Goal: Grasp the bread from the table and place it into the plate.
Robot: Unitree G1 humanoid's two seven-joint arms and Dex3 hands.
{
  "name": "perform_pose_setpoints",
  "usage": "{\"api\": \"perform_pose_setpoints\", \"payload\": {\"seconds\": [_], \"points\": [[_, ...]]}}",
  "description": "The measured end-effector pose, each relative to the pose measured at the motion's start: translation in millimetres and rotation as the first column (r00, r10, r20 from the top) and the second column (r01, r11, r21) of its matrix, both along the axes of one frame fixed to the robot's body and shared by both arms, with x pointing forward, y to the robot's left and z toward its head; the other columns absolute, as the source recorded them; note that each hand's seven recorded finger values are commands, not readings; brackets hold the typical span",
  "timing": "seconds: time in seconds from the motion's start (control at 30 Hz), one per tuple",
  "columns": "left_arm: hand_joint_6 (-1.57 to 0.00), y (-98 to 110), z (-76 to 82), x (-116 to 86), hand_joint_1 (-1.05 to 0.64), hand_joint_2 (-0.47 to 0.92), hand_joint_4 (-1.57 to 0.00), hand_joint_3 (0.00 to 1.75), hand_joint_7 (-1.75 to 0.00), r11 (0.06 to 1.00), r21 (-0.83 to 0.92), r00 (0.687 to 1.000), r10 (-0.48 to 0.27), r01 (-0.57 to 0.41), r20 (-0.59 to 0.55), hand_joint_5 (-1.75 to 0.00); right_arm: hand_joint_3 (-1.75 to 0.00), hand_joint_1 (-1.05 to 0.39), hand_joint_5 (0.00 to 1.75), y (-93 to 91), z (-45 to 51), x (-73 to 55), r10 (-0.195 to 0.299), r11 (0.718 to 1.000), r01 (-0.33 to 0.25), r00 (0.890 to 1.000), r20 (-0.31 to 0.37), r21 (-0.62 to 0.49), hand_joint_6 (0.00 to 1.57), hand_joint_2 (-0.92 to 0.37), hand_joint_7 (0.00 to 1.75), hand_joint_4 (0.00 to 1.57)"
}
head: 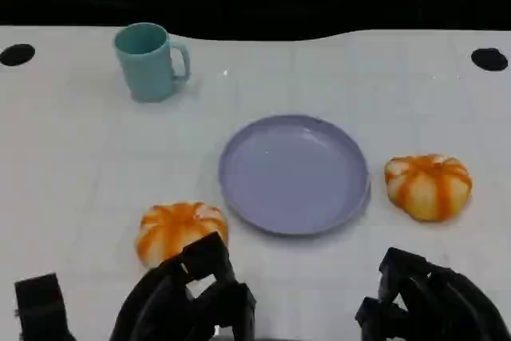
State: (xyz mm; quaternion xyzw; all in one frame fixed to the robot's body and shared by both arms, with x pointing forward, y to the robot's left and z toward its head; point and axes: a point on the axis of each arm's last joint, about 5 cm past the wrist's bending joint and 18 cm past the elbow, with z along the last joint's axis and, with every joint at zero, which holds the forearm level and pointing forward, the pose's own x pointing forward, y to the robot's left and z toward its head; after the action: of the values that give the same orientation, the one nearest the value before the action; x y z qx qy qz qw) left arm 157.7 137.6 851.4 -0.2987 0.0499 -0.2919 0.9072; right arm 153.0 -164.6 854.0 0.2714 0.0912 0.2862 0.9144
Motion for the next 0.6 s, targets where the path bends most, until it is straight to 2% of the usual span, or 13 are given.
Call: {"api": "perform_pose_setpoints", "payload": {"seconds": [0.6], "points": [[-0.60, 1.3, -0.1, 0.3, -0.62, 0.92, -0.86, 0.26, -1.75, 1.000, 0.002, 1.000, 0.004, -0.004, -0.001, -1.75, -0.23, -0.73, 1.60, 0.1, 0.1, 0.0, -0.001, 1.000, 0.001, 1.000, 0.000, -0.001, 0.79, -0.92, 1.39, 0.90]]}}
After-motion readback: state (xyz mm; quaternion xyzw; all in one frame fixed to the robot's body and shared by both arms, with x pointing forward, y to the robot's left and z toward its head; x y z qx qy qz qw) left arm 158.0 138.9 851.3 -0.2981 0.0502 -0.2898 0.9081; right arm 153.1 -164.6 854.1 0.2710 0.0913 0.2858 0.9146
